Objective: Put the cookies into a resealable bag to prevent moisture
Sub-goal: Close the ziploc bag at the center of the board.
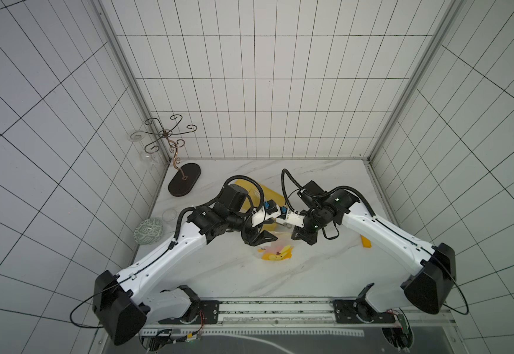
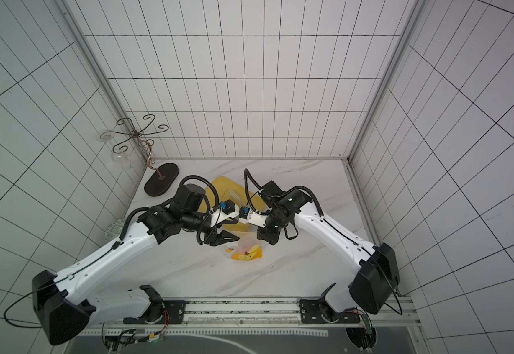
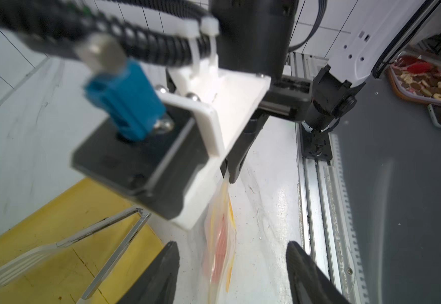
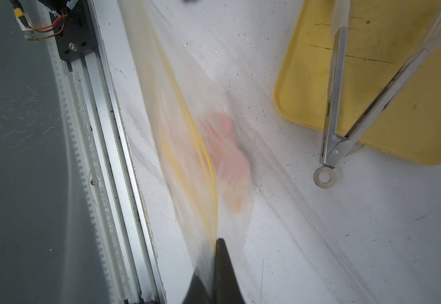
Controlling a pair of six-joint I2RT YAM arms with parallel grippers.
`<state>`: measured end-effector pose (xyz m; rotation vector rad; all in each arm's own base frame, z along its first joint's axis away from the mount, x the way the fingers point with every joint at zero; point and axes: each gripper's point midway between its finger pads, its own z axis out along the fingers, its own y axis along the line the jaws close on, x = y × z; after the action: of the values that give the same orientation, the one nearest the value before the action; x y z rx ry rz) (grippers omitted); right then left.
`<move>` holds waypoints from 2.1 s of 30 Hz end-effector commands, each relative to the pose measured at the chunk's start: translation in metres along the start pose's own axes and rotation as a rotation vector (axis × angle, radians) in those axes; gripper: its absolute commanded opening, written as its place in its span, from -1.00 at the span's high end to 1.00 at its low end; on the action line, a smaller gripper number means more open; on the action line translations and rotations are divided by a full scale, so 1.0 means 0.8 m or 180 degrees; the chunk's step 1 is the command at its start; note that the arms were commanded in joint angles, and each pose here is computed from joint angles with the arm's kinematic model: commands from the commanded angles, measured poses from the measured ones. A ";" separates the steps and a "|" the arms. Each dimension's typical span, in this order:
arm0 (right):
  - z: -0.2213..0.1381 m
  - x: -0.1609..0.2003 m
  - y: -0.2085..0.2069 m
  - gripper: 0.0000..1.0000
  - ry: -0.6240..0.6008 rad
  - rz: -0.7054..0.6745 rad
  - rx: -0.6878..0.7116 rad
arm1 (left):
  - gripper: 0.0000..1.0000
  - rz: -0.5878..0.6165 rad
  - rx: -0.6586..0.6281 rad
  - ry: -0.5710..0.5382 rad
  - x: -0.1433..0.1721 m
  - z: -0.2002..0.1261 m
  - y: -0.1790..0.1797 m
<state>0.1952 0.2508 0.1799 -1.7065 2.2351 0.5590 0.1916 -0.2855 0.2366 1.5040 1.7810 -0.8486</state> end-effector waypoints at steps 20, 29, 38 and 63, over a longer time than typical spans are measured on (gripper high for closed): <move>-0.031 -0.041 0.014 1.00 -0.0314 -0.0088 -0.0118 | 0.52 0.0336 0.0006 0.0839 0.043 0.028 0.017; -0.028 -0.033 0.015 1.00 -0.0398 -0.0075 -0.0142 | 1.00 0.0387 -0.0075 0.0904 0.035 0.019 0.022; -0.020 -0.004 -0.005 0.57 -0.0679 -0.0117 0.0366 | 1.00 0.0250 -0.0040 0.0977 0.033 0.005 0.013; -0.019 -0.003 0.017 1.00 -0.1044 -0.0084 -0.0013 | 0.02 0.0294 -0.0131 0.0538 -0.008 0.006 0.022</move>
<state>0.1881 0.2483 0.1867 -1.5054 1.9780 0.7303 0.2047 -0.2766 0.2148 1.6767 1.9213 -0.6593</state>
